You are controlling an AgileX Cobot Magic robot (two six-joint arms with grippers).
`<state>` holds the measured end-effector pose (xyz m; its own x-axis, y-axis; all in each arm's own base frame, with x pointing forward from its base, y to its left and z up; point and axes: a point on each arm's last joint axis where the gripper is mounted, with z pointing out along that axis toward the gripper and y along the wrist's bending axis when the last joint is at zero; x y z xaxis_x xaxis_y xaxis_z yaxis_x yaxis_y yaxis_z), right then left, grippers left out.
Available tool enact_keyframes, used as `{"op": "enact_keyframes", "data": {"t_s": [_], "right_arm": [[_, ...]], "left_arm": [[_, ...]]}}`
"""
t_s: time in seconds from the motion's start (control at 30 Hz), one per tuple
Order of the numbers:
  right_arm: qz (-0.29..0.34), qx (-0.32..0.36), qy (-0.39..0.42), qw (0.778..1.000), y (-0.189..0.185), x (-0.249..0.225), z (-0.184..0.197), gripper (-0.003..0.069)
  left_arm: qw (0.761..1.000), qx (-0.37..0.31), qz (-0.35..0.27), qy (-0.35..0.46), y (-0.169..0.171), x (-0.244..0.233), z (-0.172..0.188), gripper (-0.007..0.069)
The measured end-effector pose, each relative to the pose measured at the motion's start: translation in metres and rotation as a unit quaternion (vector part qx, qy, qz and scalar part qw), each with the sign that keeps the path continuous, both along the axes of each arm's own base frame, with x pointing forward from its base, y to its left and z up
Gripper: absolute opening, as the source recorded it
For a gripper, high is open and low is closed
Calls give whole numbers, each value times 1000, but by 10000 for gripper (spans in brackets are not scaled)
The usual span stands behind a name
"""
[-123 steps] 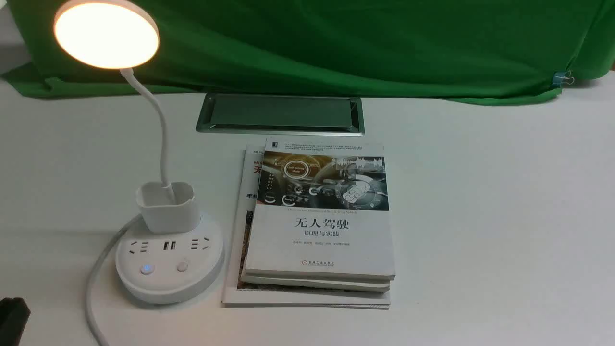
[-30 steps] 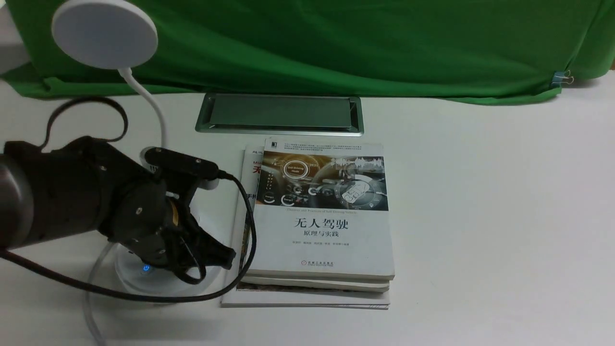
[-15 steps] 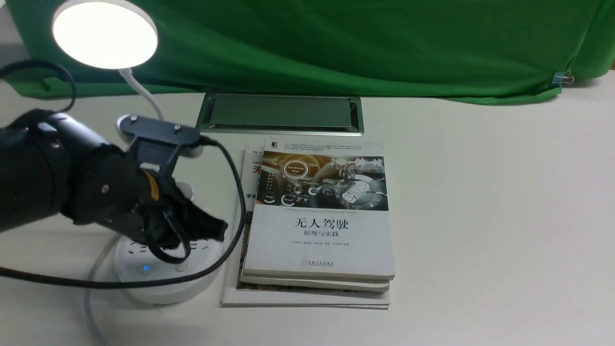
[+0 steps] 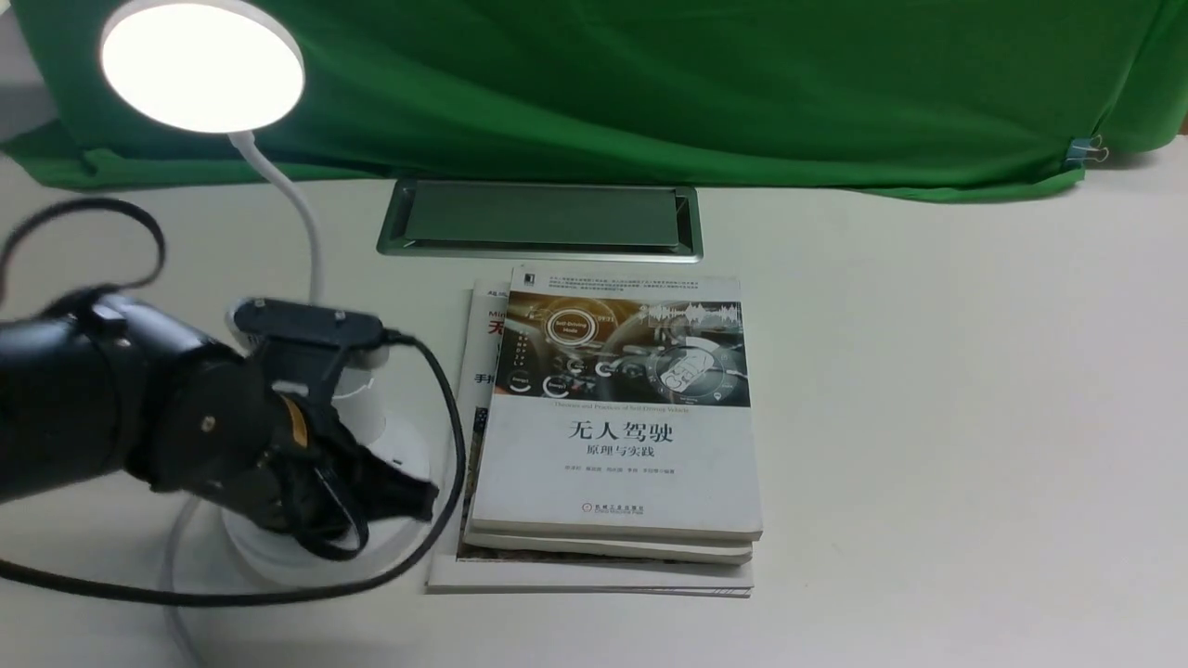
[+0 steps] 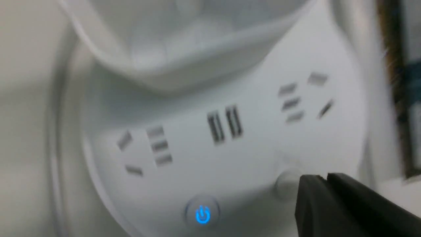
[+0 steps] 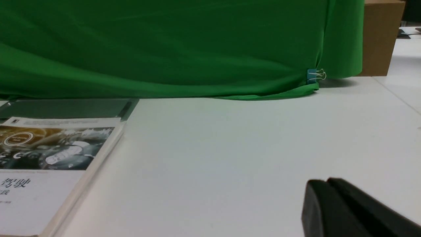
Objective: Turn off the desk lamp on the white desktop by hand.
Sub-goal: 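Press the power button on the round power strip under the lamp with the left gripper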
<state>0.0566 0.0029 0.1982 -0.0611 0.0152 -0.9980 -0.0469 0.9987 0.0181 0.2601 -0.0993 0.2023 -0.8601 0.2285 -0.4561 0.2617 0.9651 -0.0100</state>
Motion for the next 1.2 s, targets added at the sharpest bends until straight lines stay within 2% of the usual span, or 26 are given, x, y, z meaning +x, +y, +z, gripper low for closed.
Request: {"op": "enact_keyframes", "data": {"t_s": [0.17, 0.33, 0.4, 0.7, 0.83, 1.2], "right_arm": [[0, 0, 0, 1000, 0, 0, 0, 36], [0, 0, 0, 1000, 0, 0, 0, 36], [0, 0, 0, 1000, 0, 0, 0, 36], [0, 0, 0, 1000, 0, 0, 0, 36], [0, 0, 0, 1000, 0, 0, 0, 36], [0, 0, -1, 1000, 0, 0, 0, 36]], "left_arm": [[1000, -5, -1, -27, 0, 2, 11, 19], [999, 10, 5, 30, 0, 0, -23, 19], [1000, 7, 6, 29, -1, 3, -27, 19], [1000, 8, 5, 24, 0, 1, -16, 19], [1000, 4, 5, -4, 1, 1, -2, 19], [1000, -1, 15, 24, -2, 5, -27, 19]]}}
